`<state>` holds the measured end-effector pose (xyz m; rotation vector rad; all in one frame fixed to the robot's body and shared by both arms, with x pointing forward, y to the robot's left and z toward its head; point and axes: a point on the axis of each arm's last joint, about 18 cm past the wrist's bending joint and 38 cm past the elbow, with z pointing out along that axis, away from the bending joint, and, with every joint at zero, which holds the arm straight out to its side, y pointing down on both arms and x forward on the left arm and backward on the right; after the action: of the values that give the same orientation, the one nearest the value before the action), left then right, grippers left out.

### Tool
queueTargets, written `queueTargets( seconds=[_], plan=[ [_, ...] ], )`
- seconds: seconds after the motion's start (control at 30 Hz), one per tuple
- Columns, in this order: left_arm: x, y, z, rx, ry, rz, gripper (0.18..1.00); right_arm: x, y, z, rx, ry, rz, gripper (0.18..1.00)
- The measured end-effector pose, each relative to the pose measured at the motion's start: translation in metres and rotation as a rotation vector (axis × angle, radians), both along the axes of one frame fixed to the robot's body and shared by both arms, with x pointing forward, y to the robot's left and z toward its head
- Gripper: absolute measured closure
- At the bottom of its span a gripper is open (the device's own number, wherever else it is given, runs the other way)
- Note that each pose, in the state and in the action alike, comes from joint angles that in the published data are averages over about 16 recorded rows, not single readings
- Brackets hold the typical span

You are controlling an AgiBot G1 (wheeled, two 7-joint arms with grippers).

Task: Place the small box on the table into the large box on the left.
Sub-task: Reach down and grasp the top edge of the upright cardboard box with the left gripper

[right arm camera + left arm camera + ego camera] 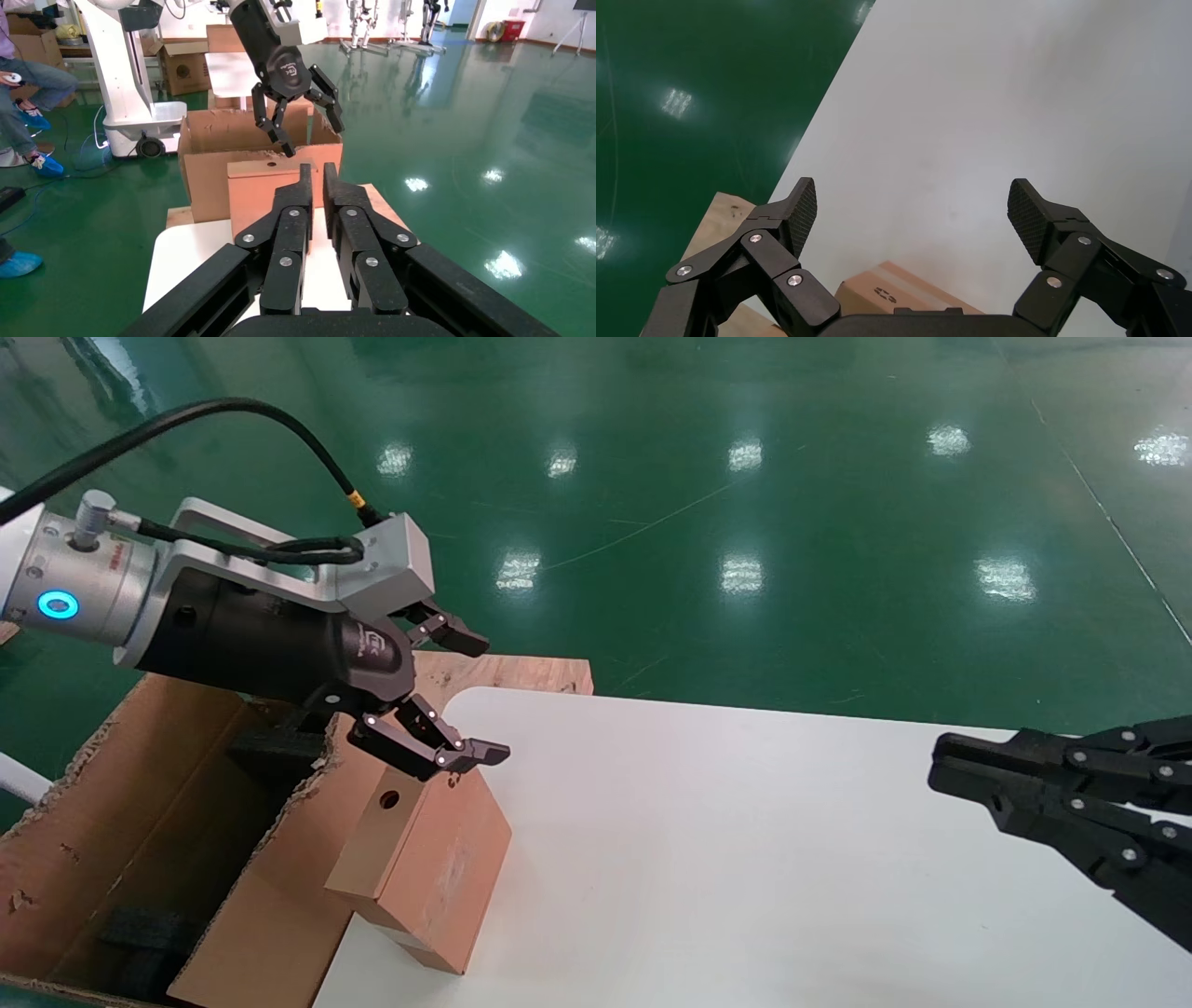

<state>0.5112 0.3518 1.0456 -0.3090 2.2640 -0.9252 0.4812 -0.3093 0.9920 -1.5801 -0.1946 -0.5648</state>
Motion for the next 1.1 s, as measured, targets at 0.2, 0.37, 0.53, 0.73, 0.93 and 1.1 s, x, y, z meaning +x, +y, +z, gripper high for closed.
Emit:
queueTargets(
  seconds=[0.2,0.37,0.53,0.73,0.93,1.1],
  plan=[
    [0.010,-0.003,0.001,0.039,0.006,0.038,0.184,0.000,0.000,0.000,0.000,0.000,0.000,0.955],
    [0.024,-0.010,0.004,0.100,0.019,0.096,0.184,0.000,0.000,0.000,0.000,0.000,0.000,0.977],
    [0.035,-0.017,0.011,0.168,0.034,0.176,0.184,0.000,0.000,0.000,0.000,0.000,0.000,0.986],
    [0.039,-0.018,0.019,0.208,0.050,0.259,0.184,0.000,0.000,0.000,0.001,0.000,0.000,0.988],
    [0.038,-0.019,0.021,0.203,0.066,0.283,0.184,0.000,0.000,0.000,0.001,0.000,0.000,0.988],
    [0.041,-0.018,0.022,0.205,0.063,0.295,0.184,0.000,0.000,0.000,0.001,0.000,0.000,0.988]
  ],
)
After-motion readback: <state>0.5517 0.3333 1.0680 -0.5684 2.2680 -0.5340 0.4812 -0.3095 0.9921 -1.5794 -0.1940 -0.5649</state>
